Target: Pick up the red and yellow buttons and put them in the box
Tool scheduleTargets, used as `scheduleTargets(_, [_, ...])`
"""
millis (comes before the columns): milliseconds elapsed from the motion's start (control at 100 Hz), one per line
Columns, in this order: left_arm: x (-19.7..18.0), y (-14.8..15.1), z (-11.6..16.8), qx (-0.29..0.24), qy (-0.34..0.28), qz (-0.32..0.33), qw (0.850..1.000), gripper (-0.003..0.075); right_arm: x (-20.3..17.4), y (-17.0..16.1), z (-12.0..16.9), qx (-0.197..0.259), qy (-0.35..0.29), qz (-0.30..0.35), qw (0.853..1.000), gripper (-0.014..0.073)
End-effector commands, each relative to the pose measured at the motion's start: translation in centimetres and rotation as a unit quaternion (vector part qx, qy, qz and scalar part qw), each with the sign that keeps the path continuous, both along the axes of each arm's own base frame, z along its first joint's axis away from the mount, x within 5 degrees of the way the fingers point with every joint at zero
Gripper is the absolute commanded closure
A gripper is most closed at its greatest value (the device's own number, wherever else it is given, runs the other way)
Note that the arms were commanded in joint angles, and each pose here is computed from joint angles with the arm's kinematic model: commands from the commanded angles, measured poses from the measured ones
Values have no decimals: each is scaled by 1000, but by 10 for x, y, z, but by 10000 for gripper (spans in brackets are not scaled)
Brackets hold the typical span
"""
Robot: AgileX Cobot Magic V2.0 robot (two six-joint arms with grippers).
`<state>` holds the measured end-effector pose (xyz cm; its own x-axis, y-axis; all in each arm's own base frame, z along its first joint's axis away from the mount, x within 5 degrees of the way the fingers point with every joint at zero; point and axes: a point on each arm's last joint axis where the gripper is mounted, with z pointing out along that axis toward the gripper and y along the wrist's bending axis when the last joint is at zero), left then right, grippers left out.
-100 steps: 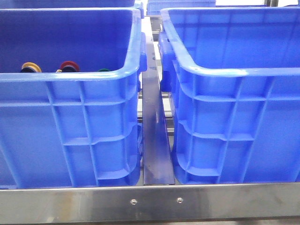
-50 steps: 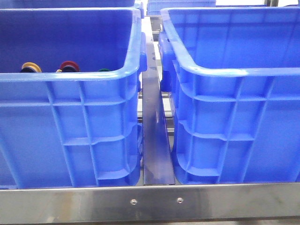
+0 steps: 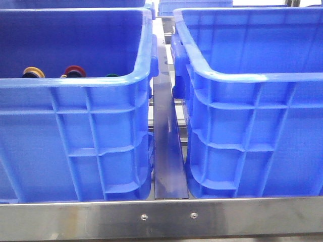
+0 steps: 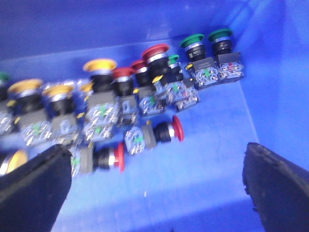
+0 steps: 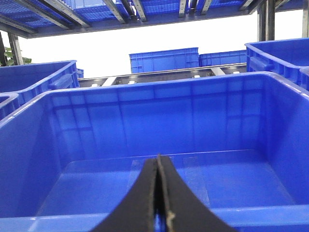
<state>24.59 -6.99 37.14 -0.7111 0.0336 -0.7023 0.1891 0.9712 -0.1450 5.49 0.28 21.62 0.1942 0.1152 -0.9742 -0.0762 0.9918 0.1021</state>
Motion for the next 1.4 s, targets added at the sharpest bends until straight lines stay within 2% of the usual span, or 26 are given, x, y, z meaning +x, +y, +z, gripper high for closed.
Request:
scheduleTargets(0, [16,-15,15,3,-43,14,999,50,-3,0,12,-2,-45,-3,999,664])
scheduleTargets(190, [50,-55,-3,35,-25,7,999,50,-3,0,12,-2,-45,-3,999,664])
scheduleTargets(380, [79,-71,-29,53,-1,32,998,50,-3,0,12,-2,-45,-3,999,664])
scheduleTargets(540, [90,-86,-48,61,14,20,998,50,-3,0,12,-2,-45,-3,999,664])
scheduleTargets(790, [103,-89,-65,77,12,41,996,50,-3,-1,11,-2,-45,-3,999,664])
scheduleTargets(1180, [116,-94,-80,74,-2,45,996,50,-3,-1,12,-2,-45,-3,999,664])
scheduleTargets(1390, [122,-98,-98,84,17,44,995,50,-3,-1,12,-2,-45,-3,999,664])
